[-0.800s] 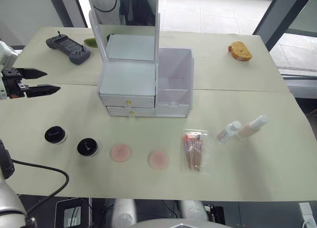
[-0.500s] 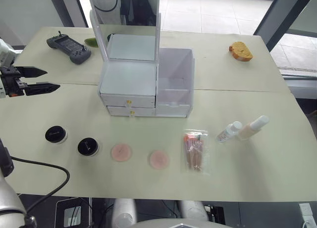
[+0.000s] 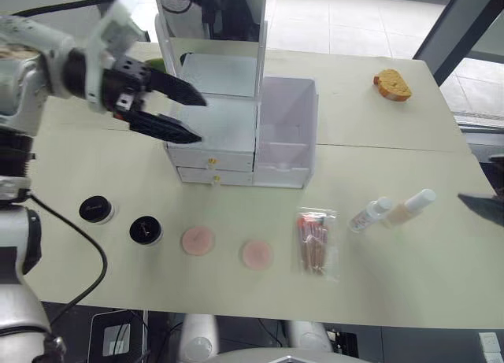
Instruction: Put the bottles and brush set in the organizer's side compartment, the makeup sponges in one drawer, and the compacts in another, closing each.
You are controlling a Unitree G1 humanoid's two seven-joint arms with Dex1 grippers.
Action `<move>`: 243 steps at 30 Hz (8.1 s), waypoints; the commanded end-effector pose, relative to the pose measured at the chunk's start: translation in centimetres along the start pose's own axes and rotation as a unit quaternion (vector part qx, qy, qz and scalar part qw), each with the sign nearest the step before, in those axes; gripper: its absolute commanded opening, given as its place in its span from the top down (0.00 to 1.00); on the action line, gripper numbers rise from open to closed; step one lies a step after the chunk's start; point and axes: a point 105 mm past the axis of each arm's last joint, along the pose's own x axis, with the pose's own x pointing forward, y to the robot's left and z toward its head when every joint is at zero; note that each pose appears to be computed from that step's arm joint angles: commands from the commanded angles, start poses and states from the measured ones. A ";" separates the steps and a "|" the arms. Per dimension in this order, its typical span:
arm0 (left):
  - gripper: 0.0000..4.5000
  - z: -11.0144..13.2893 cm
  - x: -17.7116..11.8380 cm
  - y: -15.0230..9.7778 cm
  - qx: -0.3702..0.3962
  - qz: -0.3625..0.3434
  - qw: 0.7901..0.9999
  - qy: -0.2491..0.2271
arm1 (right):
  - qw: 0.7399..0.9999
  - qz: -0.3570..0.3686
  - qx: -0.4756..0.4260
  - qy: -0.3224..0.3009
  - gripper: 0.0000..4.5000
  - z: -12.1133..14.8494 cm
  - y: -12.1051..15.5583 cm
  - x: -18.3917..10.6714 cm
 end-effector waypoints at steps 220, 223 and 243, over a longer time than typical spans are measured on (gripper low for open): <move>0.05 -6.1 -11.7 -0.4 -0.095 0.281 0.949 -0.106 | 0.991 -0.058 -0.066 -0.100 0.00 -0.1 -6.4 2.5; 0.05 -4.1 -7.2 -1.4 -0.069 0.186 0.977 -0.080 | 0.991 -0.019 -0.107 -0.081 0.00 1.0 -2.8 3.2; 0.05 -1.5 3.9 -7.4 -0.011 -0.106 0.993 -0.045 | 0.999 -0.014 -0.006 -0.035 0.00 -4.4 3.1 8.1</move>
